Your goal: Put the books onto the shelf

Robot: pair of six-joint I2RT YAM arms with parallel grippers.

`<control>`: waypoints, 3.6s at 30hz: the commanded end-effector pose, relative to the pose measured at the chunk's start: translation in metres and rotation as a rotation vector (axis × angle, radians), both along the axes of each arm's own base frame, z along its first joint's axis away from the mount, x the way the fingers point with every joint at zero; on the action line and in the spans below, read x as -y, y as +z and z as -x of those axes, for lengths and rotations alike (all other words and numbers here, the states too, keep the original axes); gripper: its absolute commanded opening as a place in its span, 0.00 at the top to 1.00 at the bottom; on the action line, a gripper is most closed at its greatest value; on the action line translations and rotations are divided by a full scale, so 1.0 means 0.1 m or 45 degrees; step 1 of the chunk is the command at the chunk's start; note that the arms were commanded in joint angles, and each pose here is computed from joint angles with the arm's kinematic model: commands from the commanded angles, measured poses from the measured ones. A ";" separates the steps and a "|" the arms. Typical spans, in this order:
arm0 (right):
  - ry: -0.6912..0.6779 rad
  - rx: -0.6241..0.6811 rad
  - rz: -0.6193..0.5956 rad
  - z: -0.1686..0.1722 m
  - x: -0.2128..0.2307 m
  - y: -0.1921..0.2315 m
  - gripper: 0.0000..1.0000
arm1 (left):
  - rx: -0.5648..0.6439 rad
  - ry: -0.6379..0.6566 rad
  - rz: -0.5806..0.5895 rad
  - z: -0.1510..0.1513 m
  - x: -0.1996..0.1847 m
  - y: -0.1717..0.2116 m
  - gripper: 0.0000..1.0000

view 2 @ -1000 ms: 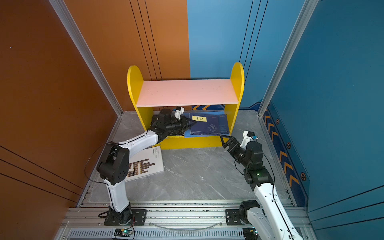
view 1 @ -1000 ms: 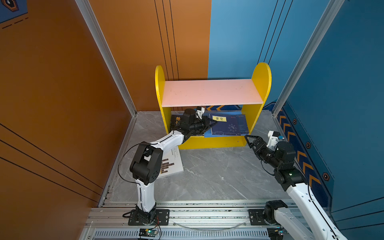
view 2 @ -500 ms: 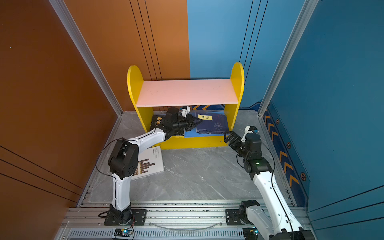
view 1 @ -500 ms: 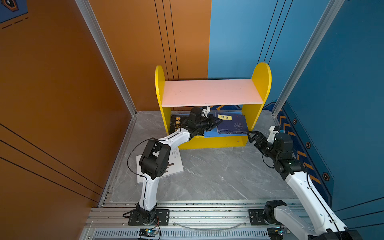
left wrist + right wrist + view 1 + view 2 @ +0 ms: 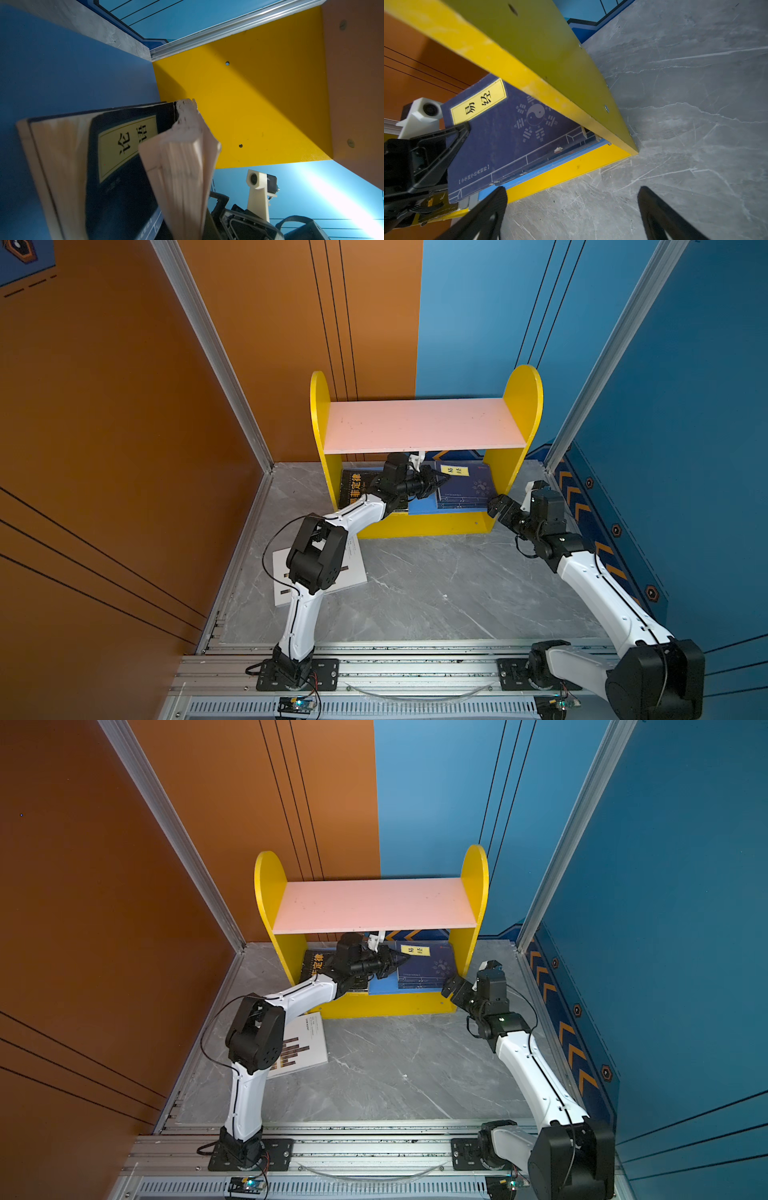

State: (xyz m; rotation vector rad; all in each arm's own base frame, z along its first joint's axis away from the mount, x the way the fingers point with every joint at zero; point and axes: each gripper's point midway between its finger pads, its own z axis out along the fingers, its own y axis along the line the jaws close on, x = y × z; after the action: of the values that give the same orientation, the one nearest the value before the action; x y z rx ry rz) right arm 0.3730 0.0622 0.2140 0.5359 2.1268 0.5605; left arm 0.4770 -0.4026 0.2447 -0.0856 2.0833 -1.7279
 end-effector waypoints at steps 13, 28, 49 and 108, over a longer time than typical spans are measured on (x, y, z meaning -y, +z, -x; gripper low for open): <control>-0.049 0.009 0.056 -0.24 0.04 -0.06 0.00 | 0.082 -0.037 0.046 0.01 0.14 0.15 0.92; -0.103 0.125 0.009 -0.30 0.12 0.15 0.00 | 0.066 -0.064 0.002 0.05 0.16 0.06 0.92; -0.176 -0.066 0.083 -0.46 0.17 -0.60 0.01 | 0.072 0.000 -0.024 -0.02 0.14 0.03 0.83; 0.043 0.228 -0.024 0.29 -0.23 0.52 0.00 | 0.498 0.227 -0.762 1.17 -1.34 0.37 0.29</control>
State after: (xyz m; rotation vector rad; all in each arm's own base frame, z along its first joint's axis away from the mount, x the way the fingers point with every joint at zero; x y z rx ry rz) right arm 0.3575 0.0851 0.2801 0.4033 1.9321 0.6309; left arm 0.3692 -0.2899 0.2804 0.2468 2.1146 -0.9497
